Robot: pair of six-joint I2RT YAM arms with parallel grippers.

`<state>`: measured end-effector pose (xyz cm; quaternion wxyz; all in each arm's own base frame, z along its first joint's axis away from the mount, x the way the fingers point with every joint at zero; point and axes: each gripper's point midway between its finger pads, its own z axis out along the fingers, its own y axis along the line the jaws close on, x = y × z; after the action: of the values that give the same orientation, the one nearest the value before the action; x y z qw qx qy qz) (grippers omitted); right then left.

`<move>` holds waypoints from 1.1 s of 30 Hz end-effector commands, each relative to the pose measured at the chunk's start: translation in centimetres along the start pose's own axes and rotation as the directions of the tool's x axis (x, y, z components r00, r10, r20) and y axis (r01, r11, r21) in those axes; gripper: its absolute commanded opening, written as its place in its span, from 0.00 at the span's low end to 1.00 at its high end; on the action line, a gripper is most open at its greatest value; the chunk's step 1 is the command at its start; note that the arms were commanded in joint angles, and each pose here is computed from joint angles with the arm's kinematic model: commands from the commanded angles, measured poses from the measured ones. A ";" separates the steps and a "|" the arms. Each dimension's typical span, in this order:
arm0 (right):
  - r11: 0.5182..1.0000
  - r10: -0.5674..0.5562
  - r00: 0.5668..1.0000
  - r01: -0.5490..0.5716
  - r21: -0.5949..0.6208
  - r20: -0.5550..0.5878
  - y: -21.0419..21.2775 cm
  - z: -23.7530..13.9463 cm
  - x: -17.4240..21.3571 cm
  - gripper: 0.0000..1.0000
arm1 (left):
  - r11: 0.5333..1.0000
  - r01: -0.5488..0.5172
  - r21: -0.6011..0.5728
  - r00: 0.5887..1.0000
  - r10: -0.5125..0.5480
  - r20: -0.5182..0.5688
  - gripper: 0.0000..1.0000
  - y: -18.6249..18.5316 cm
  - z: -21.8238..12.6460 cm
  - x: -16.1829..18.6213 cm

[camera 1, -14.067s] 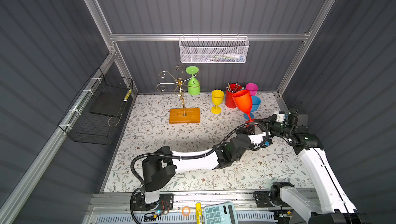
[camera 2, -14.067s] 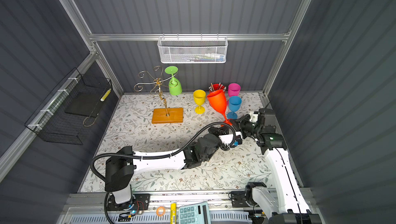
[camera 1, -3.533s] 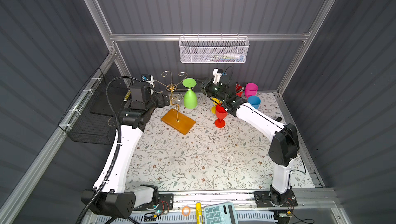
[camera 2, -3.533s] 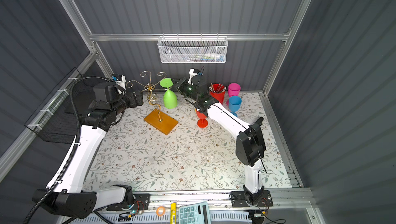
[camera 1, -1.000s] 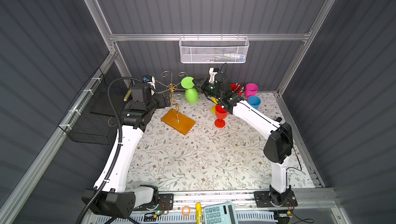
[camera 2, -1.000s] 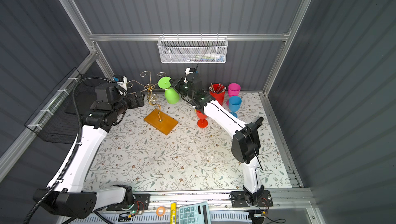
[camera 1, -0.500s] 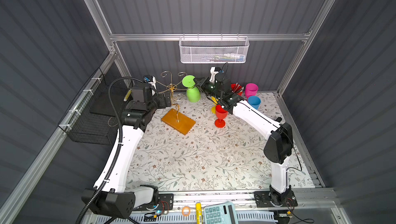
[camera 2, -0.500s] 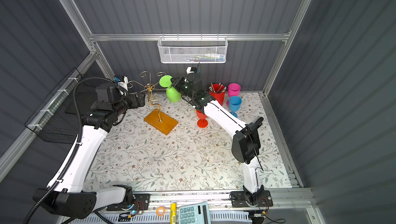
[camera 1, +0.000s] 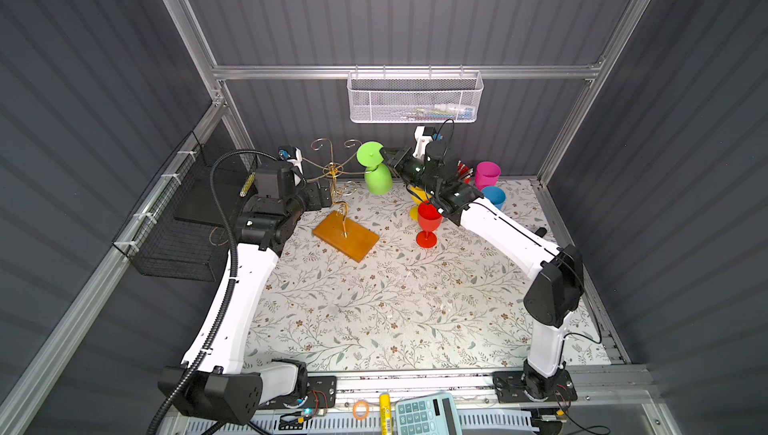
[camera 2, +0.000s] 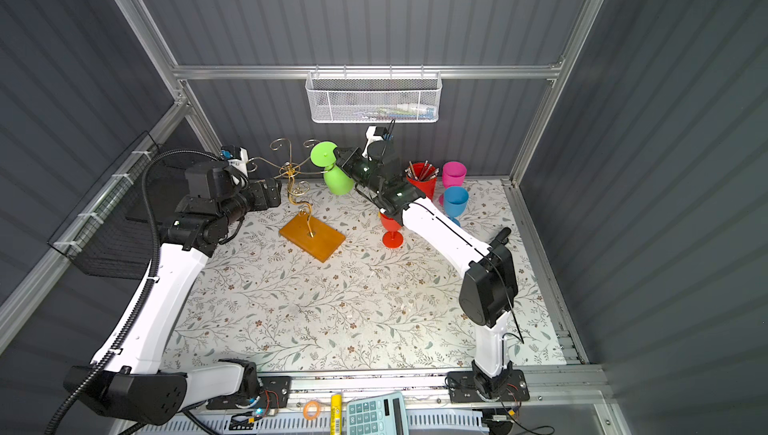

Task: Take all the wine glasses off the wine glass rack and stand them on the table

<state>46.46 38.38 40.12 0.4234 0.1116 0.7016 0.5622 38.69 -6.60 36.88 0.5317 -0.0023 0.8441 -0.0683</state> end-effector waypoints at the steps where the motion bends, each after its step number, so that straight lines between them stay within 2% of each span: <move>1: 0.999 -0.022 0.999 0.023 -0.042 0.027 1.9 -1.0 -0.7 0.02 | 1.000 -0.013 0.007 1.000 0.013 0.000 0.96 -0.3 -0.2 0.2; 18: 0.998 -0.027 0.998 0.024 -0.055 -0.056 2.7 0.7 2.9 0.01 | 1.000 -0.013 0.015 1.000 0.013 0.002 0.96 -0.5 -0.3 0.1; 33: 0.998 -0.038 0.998 0.034 -0.059 -0.058 3.1 2.6 2.8 0.00 | 1.000 -0.027 0.013 1.000 0.027 0.001 0.96 -0.6 -0.3 0.2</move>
<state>46.53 42.08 40.26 0.4155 0.0915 0.7069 0.5650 38.69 -6.65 36.89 0.5323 -0.0024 0.8440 -0.0649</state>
